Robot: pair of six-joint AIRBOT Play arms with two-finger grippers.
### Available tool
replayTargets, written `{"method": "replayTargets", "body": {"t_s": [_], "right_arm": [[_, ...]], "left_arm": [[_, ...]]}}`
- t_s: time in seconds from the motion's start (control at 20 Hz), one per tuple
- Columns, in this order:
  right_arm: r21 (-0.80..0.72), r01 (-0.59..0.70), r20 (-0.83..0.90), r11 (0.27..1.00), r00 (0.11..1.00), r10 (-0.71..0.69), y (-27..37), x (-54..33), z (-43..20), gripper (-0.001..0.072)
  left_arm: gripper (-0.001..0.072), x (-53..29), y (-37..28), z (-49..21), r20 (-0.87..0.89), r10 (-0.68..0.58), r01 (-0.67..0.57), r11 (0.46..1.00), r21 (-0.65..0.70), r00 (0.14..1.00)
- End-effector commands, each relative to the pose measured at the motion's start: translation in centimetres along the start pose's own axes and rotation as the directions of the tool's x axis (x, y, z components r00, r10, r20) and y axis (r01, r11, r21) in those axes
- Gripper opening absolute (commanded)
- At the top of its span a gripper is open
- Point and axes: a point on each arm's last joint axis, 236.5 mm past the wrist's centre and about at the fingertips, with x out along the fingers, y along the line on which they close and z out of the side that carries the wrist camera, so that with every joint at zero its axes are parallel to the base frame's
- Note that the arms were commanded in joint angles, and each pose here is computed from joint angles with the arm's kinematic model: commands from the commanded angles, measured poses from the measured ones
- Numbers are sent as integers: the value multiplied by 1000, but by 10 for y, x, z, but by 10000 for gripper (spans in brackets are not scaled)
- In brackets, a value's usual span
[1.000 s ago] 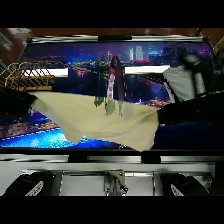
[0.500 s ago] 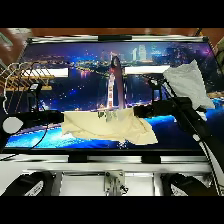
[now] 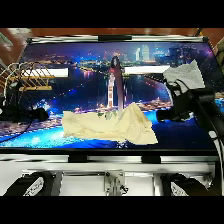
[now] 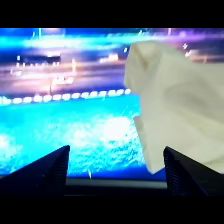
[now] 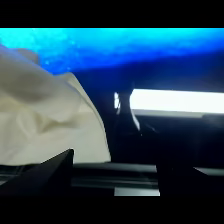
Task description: Fold the shirts.
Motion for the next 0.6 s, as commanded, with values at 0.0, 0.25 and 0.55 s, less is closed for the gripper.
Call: {"method": "replayTargets", "body": {"t_s": [0.0, 0.25, 0.55], "right_arm": [[219, -185, -89, 958, 974, 208, -6, 7, -49, 606], [295, -280, -160, 914, 928, 336, 9, 27, -82, 606], [294, -273, -161, 916, 931, 329, 7, 27, -82, 611]], "left_arm": [[674, 28, -12, -55, -144, -143, 133, 988, -81, 979], [673, 82, -47, -68, -86, -264, 246, 953, -177, 961], [507, 120, -64, -79, -166, -255, 234, 963, -137, 953]]}}
